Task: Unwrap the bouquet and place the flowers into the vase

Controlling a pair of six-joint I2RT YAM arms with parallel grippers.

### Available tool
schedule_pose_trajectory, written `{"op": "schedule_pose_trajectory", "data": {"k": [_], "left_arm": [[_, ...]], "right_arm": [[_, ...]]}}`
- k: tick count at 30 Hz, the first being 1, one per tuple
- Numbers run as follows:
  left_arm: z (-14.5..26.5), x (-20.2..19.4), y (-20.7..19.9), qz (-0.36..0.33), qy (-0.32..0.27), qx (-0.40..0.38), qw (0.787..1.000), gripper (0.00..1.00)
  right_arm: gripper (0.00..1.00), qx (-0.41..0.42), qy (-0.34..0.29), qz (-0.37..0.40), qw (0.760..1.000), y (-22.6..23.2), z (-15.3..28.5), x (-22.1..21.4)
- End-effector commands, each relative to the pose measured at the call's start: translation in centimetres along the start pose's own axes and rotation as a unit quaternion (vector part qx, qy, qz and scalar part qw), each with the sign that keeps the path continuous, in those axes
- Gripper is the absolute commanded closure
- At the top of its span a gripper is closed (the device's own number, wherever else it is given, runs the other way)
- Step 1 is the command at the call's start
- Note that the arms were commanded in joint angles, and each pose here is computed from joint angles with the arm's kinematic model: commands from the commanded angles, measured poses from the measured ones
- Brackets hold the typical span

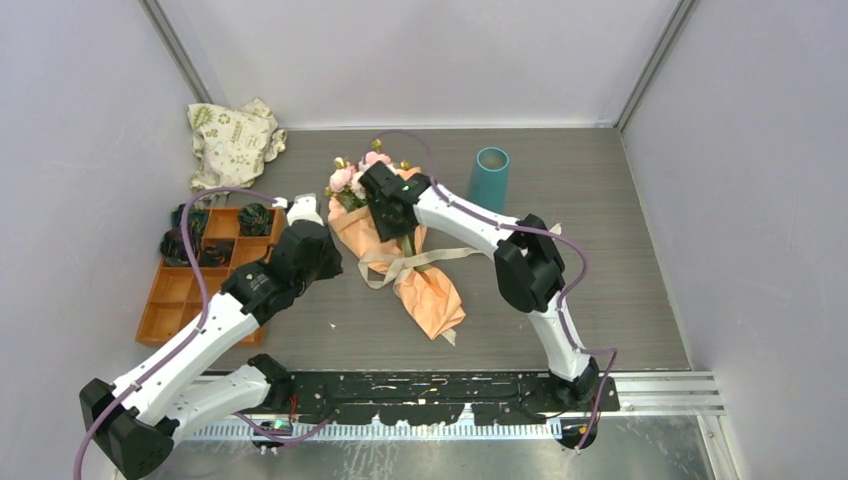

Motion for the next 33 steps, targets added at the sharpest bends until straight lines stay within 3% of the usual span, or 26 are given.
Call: {"op": "schedule_pose_trajectory", "data": {"k": [1,6,17,26,33], "left_arm": [[-0.9,1.1,-3.8,0.008,-0.025,-0.095,0.995,0.83],[-3.0,-0.9,-7.9,-0.022,0.007,-0.173,0.985,0.83],[-5.8,-3.1,-15.2,-0.108,0.056,-0.22,0.968,0.82],[-8.4,-4.8,-18.8,-0.177,0.08,-0.193,0.962,0.83],[-10.6,-5.5,-17.6,-0.221,0.093,-0.126,0.963,0.72]], "right_arm": [[0.58,-0.017,-0.06,-0.028,0.998,-2.6,2.0,4.7],[0.57,-0.036,-0.103,-0.079,0.991,-5.8,5.7,6.1],[0.49,-0.07,-0.219,-0.158,0.96,-12.0,16.6,5.0],[0.46,-0.087,-0.245,-0.175,0.95,-15.0,20.2,3.0],[0.45,-0.081,-0.253,-0.186,0.946,-15.8,20.9,2.3]]}}
Point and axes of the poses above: each gripper's point midway between its finger pads, its own z axis back along the fingers, its own y axis along the line the jaws close on, x = y × z, the point moved 1 cm from there along z, back along the fingers, and after that the axes turned 8 degrees about -z, right-handed, at the moved point
